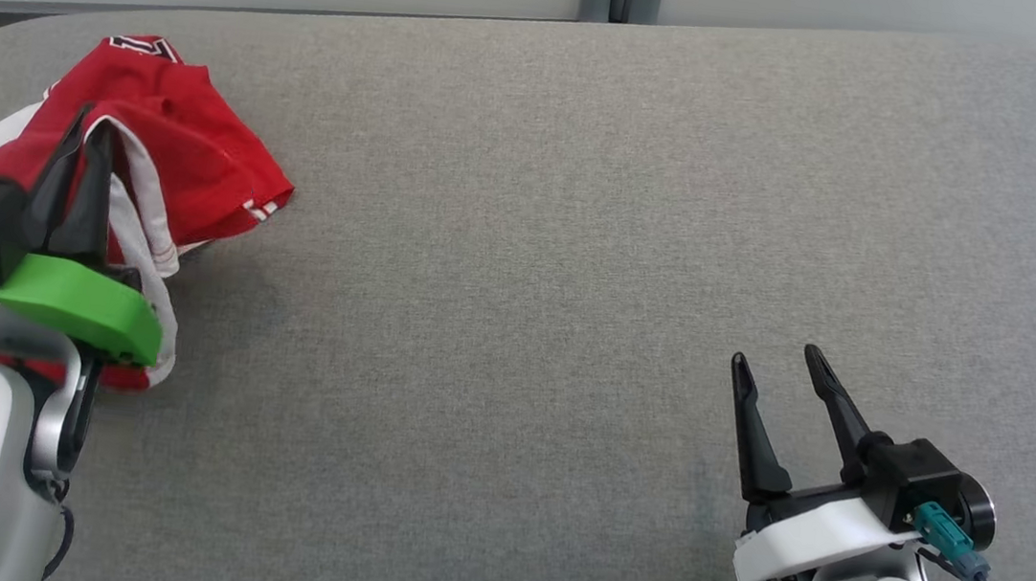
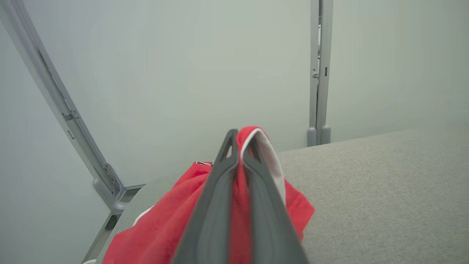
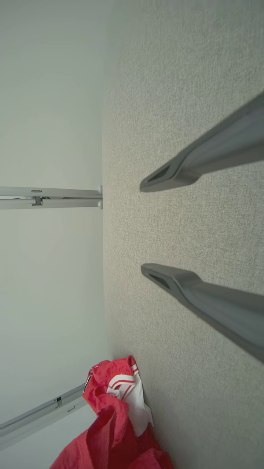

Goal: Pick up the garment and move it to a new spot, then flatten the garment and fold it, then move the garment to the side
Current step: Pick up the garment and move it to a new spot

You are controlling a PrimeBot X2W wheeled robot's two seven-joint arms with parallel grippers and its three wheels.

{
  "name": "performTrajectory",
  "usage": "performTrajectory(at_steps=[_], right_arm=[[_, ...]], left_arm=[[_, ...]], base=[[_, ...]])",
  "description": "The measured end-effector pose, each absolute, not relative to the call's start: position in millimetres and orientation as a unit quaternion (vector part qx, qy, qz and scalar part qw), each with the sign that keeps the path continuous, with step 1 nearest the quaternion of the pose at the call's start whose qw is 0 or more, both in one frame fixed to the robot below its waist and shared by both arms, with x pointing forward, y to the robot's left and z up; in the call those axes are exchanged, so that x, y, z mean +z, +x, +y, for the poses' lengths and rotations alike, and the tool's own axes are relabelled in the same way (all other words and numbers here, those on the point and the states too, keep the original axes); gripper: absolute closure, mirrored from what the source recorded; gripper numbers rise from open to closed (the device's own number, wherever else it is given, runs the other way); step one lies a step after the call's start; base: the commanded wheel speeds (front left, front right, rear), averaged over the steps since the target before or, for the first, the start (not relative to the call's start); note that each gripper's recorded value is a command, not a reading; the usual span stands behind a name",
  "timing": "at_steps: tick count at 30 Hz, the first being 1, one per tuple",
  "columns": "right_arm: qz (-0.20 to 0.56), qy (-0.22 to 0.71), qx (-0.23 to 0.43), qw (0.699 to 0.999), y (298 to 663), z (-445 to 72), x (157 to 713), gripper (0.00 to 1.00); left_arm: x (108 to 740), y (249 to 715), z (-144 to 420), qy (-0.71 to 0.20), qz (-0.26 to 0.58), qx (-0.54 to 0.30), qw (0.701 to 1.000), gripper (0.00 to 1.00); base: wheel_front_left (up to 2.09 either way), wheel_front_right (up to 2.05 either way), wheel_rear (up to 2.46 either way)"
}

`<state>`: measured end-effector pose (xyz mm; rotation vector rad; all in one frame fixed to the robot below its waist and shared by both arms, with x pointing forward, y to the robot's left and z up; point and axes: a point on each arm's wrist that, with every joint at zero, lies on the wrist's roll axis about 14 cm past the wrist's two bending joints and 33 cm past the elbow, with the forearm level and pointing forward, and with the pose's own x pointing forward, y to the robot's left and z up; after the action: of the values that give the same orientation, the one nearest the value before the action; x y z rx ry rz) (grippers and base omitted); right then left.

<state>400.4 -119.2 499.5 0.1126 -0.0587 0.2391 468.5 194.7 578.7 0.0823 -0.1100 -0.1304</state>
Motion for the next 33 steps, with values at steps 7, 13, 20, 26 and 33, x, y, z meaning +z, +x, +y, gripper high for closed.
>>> performTrajectory(at_steps=[7,13,20,26,33], right_arm=[[-0.037,0.052,0.092,0.994,390.5,-138.6,505.3,0.00],[-0.040,0.050,0.056,0.996,380.2,-162.3,507.4,0.00],[-0.038,0.043,0.016,0.998,368.0,-189.1,507.0,0.00],[-0.036,0.042,-0.020,0.998,357.8,-211.3,507.6,0.00],[-0.021,0.041,-0.051,0.998,348.9,-229.1,500.1,0.00]], left_arm=[[609.9,478.8,149.1,0.024,-0.090,-0.119,0.989,1.00],[614.8,489.3,81.3,-0.003,-0.096,-0.198,0.975,1.00],[608.4,501.2,-8.5,-0.026,-0.088,-0.297,0.950,1.00],[589.3,505.6,-89.1,-0.039,-0.064,-0.376,0.924,1.00],[559.6,500.9,-149.6,-0.039,-0.035,-0.441,0.896,1.00]], base=[[0.00,0.00,0.00],[0.00,0.00,0.00],[0.00,0.00,0.00],[0.00,0.00,0.00],[0.00,0.00,0.00]])
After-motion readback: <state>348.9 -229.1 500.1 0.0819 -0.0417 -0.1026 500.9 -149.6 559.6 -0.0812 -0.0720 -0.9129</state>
